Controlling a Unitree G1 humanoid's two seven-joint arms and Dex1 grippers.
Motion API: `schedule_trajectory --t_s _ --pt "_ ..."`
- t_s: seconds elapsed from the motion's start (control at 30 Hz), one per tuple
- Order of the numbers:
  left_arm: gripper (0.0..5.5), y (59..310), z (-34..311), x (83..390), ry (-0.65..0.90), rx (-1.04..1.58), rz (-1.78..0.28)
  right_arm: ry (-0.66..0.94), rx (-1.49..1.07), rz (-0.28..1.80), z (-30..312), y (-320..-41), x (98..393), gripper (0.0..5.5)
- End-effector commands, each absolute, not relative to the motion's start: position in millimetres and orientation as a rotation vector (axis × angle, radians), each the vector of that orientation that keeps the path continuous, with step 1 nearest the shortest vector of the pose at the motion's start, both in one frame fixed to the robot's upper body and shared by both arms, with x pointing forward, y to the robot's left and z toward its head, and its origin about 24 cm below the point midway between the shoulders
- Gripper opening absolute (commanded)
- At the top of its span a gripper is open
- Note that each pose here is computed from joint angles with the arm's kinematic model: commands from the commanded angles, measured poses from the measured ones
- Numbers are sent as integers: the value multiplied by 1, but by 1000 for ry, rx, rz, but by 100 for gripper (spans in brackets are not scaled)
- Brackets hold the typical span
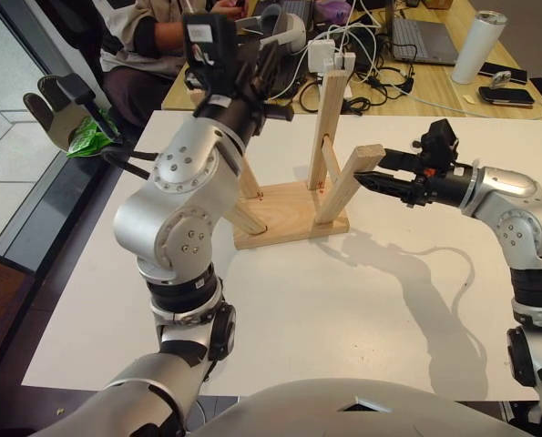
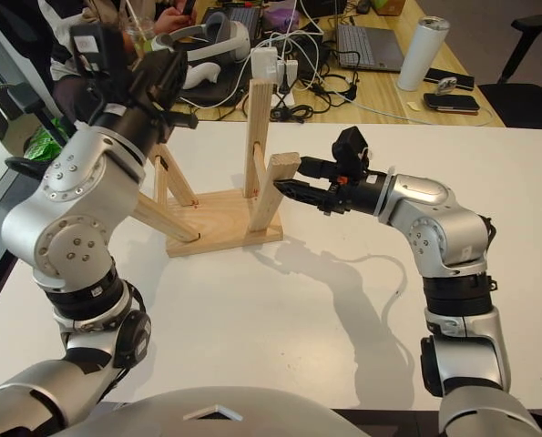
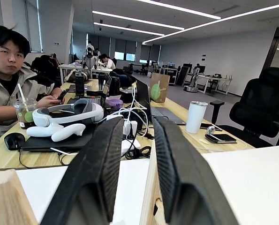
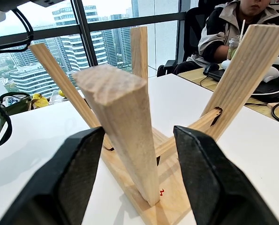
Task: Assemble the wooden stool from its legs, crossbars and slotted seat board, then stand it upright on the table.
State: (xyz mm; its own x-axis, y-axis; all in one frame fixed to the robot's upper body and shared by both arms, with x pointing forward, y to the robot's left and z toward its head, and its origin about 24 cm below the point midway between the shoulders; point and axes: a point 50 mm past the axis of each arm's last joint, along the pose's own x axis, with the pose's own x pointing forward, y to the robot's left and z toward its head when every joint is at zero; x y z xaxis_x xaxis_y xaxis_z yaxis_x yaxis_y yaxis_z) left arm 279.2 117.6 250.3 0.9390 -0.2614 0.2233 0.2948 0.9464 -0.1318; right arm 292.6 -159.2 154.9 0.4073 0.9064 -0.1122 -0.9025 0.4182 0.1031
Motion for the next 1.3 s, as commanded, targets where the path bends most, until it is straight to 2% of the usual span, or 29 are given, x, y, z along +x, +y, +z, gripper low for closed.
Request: schedule_trajectory --t_s 0.03,0.2,0.37,0.5,0.73,0.93,1.17,1.3 --pt "113 139 278 280 -335 -241 -226 128 37 1174 160 -153 294 244" --pt "113 172 294 279 -428 -273 -116 157 175 1193 157 -150 289 157" --pt "113 203 292 278 -446 -293 22 260 374 1080 143 -147 289 153" --pt "113 218 285 280 -423 -354 106 312 605 887 134 -146 299 153" --pt "113 220 278 281 -395 -386 142 375 913 495 128 -163 327 150" --pt "113 219 274 282 -378 -390 145 416 1048 273 116 -175 332 123" --pt "113 216 271 282 -361 -396 141 456 1127 193 108 -168 316 2" --pt "113 213 269 282 -355 -400 134 328 1022 340 135 -152 309 2"
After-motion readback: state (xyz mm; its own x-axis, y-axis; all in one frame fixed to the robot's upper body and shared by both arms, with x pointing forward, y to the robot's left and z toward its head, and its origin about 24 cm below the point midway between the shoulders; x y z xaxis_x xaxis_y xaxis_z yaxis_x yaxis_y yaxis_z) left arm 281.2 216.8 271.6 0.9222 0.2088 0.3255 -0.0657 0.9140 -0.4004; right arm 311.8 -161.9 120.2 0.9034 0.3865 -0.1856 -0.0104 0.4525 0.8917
